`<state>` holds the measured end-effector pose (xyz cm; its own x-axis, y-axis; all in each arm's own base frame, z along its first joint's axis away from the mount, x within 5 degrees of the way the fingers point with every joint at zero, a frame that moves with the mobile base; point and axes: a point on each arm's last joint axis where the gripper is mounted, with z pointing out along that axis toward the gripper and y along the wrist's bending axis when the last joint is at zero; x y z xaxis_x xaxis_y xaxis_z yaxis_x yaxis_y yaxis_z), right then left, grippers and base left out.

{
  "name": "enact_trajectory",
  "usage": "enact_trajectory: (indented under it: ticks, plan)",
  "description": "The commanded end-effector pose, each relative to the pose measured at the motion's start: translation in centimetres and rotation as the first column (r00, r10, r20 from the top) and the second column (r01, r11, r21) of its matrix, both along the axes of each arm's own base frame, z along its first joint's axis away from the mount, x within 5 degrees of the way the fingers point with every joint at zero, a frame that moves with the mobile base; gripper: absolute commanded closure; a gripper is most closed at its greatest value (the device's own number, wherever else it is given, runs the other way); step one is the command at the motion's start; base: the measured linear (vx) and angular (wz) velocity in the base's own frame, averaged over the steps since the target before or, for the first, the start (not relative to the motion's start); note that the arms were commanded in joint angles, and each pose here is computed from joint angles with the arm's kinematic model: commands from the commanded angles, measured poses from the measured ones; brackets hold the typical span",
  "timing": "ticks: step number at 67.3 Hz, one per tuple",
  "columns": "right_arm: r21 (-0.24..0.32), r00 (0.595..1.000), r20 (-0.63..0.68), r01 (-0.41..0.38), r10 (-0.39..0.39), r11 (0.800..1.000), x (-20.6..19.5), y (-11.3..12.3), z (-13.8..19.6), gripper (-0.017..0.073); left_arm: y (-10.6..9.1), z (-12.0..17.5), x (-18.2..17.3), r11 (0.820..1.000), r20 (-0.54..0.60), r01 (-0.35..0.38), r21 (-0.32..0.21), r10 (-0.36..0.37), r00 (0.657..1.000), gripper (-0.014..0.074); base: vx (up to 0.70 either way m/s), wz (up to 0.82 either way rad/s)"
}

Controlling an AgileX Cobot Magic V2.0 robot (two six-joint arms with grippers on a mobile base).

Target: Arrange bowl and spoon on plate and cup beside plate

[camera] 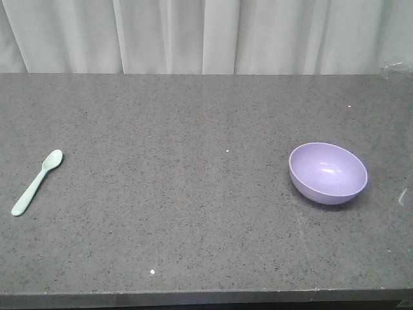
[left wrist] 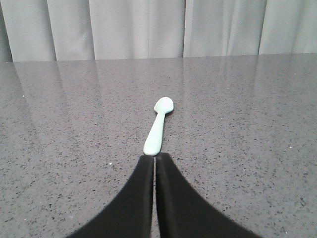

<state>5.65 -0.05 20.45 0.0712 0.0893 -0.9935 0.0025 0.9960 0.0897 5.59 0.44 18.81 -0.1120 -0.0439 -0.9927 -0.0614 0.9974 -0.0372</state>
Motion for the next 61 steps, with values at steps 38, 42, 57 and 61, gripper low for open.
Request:
enact_trajectory:
  ticks: [38,42,57,61]
  plan:
    - [-0.008,0.997,0.075,0.002,-0.002,1.0,-0.14,-0.01,0.55,0.0565,-0.12,1.01,-0.07,1.0,0.095,0.012,-0.007,-0.012,0.995,0.06,0.0,0.0]
    - [-0.008,0.997,0.075,0.002,-0.002,1.0,-0.14,-0.01,0.55,0.0565,-0.12,1.01,-0.07,1.0,0.095,0.012,-0.007,-0.012,0.995,0.06,0.0,0.0]
    - [-0.008,0.997,0.075,0.002,-0.002,1.0,-0.14,-0.01,0.55,0.0565,-0.12,1.01,-0.07,1.0,0.095,0.012,-0.007,-0.012,0.995,0.06,0.0,0.0]
    - [-0.008,0.997,0.075,0.002,-0.002,1.0,-0.14,-0.01,0.55,0.0565,-0.12,1.01,-0.07,1.0,0.095,0.012,-0.007,-0.012,0.995,0.06,0.0,0.0]
